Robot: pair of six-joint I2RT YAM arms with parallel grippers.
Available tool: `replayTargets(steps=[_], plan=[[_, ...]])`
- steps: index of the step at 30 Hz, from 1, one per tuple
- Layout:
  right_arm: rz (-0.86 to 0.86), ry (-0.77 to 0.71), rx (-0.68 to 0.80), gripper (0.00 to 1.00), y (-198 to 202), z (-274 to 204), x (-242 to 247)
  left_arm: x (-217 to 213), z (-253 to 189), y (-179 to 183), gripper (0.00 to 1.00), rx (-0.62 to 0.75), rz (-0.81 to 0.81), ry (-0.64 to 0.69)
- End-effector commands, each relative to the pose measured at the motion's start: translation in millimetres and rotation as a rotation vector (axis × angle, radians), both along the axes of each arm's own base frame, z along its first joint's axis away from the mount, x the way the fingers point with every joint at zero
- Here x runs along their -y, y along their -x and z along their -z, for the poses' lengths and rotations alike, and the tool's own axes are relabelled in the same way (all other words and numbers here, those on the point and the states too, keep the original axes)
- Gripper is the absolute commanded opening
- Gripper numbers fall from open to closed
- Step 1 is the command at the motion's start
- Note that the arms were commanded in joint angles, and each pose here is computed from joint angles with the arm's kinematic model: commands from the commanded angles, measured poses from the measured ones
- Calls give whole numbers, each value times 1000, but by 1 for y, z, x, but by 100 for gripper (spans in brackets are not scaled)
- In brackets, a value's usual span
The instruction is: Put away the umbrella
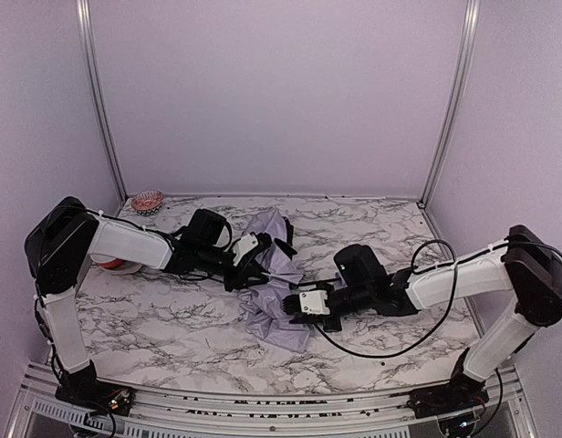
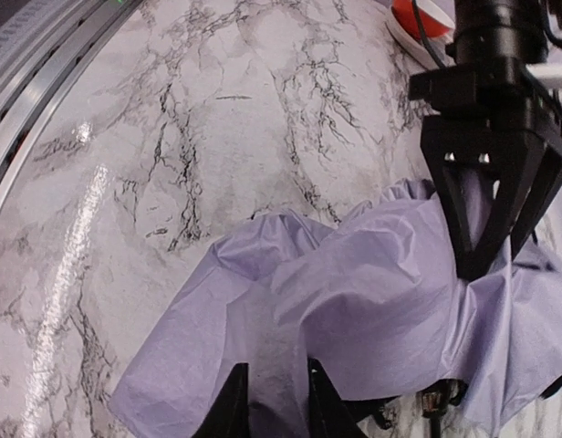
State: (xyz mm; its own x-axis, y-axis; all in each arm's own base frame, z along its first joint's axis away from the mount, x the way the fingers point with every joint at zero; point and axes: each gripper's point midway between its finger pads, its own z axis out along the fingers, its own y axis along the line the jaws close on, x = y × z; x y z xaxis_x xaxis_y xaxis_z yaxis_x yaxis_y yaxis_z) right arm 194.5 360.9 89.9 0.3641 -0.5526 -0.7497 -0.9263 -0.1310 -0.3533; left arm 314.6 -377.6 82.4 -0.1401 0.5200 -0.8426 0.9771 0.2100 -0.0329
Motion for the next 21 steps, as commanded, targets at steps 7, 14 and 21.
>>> replayTargets(steps=[7,14,21], plan=[[-73,38,48,0,16,-22,-21,7,-93,-44,88,66,-106,130],[-97,14,42,0,27,-42,-28,9,-9,-111,84,-73,-289,-157],[-149,-138,71,0,34,-101,-39,3,60,-108,71,-152,-312,-270]])
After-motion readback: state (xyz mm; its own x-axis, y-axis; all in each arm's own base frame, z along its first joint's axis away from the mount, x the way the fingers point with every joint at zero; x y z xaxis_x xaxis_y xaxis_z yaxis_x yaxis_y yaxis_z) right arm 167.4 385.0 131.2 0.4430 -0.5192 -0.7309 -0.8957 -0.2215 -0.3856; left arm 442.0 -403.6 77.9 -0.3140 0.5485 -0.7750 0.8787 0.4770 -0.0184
